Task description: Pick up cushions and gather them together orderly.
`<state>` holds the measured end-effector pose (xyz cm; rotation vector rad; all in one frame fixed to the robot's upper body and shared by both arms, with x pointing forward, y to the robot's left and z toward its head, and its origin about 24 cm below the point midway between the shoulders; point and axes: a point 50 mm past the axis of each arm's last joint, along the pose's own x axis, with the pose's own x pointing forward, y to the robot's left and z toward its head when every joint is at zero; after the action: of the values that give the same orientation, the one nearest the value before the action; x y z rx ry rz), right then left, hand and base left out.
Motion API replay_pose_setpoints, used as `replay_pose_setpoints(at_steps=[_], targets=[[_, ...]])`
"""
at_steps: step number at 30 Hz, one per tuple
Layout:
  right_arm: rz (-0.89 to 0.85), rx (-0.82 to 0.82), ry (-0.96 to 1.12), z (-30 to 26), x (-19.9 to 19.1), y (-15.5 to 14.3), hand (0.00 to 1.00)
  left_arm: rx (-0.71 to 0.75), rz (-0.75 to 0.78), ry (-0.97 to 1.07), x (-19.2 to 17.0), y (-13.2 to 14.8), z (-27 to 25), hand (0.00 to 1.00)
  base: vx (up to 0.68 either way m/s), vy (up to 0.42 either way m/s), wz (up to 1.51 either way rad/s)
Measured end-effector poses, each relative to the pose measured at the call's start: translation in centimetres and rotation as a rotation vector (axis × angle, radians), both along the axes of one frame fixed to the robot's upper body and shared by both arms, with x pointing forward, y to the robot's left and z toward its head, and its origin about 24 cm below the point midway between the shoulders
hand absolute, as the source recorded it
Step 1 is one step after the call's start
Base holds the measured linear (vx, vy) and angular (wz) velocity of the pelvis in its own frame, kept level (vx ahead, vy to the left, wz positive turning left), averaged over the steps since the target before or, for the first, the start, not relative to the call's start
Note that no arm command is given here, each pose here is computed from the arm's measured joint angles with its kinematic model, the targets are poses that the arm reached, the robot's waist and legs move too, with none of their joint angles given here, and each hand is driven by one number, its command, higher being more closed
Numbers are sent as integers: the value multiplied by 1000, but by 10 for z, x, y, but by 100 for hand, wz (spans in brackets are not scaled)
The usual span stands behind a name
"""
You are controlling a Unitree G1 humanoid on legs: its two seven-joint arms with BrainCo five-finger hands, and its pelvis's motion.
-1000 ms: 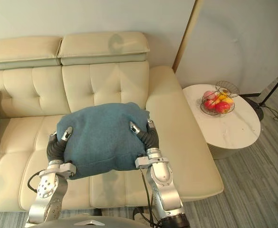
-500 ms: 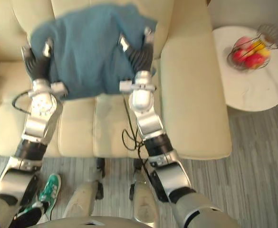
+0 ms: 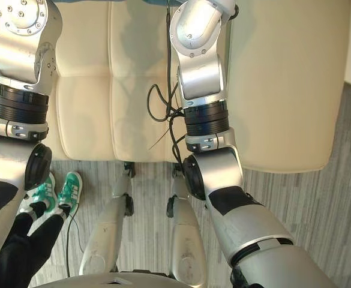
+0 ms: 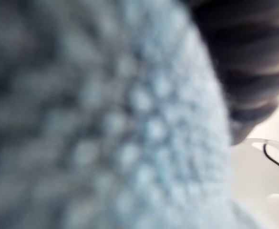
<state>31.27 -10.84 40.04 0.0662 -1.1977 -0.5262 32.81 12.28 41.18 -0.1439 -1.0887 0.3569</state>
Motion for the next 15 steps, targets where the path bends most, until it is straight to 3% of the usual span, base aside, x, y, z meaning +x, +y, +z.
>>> replay_pose_setpoints(at_steps=[5, 10, 15], targets=[[38, 6, 168, -17, 27, -4, 0, -83, -33, 134, 21, 7, -29, 0, 32, 136, 1], [128, -19, 266, -26, 42, -13, 0, -74, -30, 219, 35, 16, -49, 0, -3, 221, -4], [161, -58, 378, -52, 54, -21, 0, -95, -53, 390, 51, 29, -104, 0, -47, 213, 6]])
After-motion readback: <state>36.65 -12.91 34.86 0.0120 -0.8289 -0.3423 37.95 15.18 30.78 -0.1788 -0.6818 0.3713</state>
